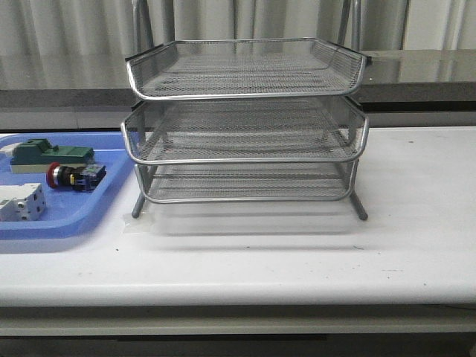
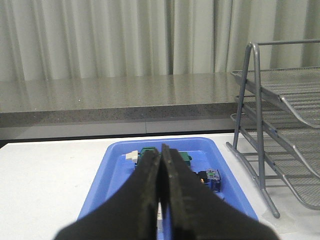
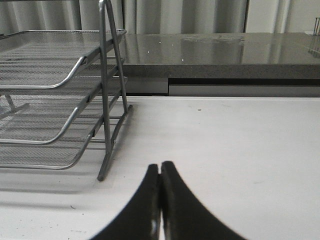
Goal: Place button on rack with both arms
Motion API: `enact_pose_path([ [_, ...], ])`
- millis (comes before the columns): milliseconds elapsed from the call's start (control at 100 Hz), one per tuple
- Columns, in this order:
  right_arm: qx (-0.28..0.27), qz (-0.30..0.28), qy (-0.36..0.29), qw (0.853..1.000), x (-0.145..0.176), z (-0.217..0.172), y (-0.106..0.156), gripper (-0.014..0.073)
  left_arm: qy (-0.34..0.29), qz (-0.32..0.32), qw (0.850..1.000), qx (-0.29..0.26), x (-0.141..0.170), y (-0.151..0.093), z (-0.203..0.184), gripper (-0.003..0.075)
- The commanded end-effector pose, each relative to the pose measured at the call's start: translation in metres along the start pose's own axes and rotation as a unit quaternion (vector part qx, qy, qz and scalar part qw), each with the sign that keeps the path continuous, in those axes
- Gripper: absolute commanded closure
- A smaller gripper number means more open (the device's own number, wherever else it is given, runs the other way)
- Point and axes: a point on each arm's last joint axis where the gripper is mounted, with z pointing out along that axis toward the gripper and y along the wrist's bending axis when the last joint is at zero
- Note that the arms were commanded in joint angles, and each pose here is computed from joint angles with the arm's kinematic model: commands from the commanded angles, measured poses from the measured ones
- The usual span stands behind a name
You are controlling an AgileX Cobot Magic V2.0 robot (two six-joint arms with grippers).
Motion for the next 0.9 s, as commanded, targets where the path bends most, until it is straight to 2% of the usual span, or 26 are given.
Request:
enact_pose_path([
  [0, -0.002, -0.004, -0.053, 0.999, -0.0087, -0.0017, 0.0004, 0.0662, -0.035, -0.004, 0.999, 0.001, 0.0027, 0.0002, -0.0019, 0.0741],
  [710, -0.002, -0.004, -0.054, 0.999, -0.0088, -0.0017, 0.0005, 0.0662, -0.035, -0.004, 0.999, 0.001, 0.0027, 0.0002, -0.0019, 0.0741],
  [890, -0.005, -0.004, -0.09, 0.996, -0.0154, -0.0027, 0.001, 0.0662, -0.035, -0.004, 0.999, 0.001, 0.0027, 0.0002, -0.0019, 0.0741],
])
